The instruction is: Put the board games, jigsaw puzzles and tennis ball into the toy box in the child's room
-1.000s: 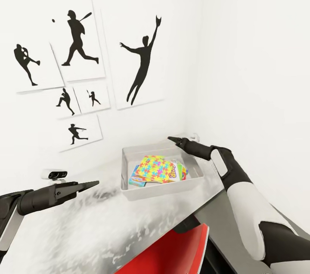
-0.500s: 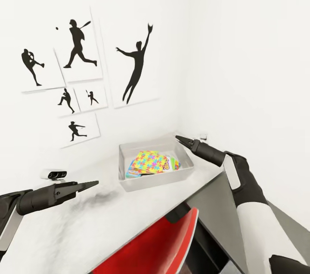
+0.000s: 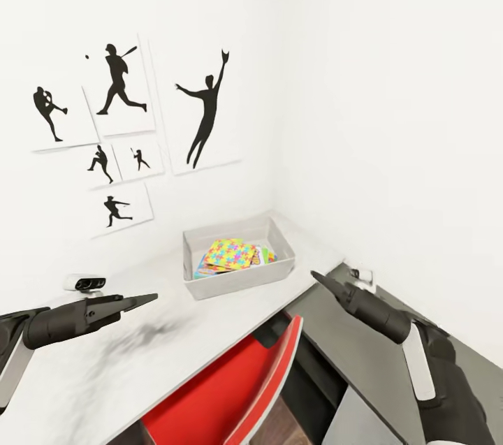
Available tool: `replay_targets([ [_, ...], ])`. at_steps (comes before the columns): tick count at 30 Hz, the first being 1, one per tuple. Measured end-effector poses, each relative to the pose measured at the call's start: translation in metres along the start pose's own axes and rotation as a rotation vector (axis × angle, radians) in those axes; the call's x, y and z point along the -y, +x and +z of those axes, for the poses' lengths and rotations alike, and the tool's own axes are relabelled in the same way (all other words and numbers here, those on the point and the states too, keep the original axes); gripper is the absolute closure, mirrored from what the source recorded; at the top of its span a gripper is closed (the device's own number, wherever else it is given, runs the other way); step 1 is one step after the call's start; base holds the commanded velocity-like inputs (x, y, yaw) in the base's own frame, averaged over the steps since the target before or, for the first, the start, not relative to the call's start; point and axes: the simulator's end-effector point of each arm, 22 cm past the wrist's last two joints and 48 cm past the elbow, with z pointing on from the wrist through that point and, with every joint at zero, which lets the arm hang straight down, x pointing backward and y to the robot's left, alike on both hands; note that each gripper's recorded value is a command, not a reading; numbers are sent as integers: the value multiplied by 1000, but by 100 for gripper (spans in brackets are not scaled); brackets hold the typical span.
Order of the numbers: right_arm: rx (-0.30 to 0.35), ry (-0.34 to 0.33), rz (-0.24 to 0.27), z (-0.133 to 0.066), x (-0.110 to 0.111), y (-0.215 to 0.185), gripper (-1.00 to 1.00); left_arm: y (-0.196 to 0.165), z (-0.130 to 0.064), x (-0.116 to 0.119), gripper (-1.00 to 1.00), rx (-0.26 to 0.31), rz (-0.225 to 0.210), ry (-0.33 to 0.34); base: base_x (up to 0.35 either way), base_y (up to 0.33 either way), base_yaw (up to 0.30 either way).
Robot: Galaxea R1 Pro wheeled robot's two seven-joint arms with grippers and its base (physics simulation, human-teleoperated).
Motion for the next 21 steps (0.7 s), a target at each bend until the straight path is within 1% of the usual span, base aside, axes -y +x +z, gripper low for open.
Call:
replay_targets([
  [2, 3, -5, -9, -4, -3, 5, -100, 0, 0, 1, -100, 0, 3, 0, -12, 0, -150],
  [5, 16, -10, -51, -10, -6, 12, -100, -1, -1, 3, -100, -1, 8, -1, -47, 0, -130],
  [8, 21, -10, -77, -11, -7, 14, -100, -2, -2, 5, -100, -1, 12, -1, -155, 0, -74],
  [13, 21, -12, -106, -11, -11, 14, -100, -3, -2, 8, -100, -1, 20, 0, -268, 0, -18],
  [21, 21, -12, -117, -9, -14, 14, -100, -4, -1, 11, -100, -2, 28, 2, -284, 0, 40],
])
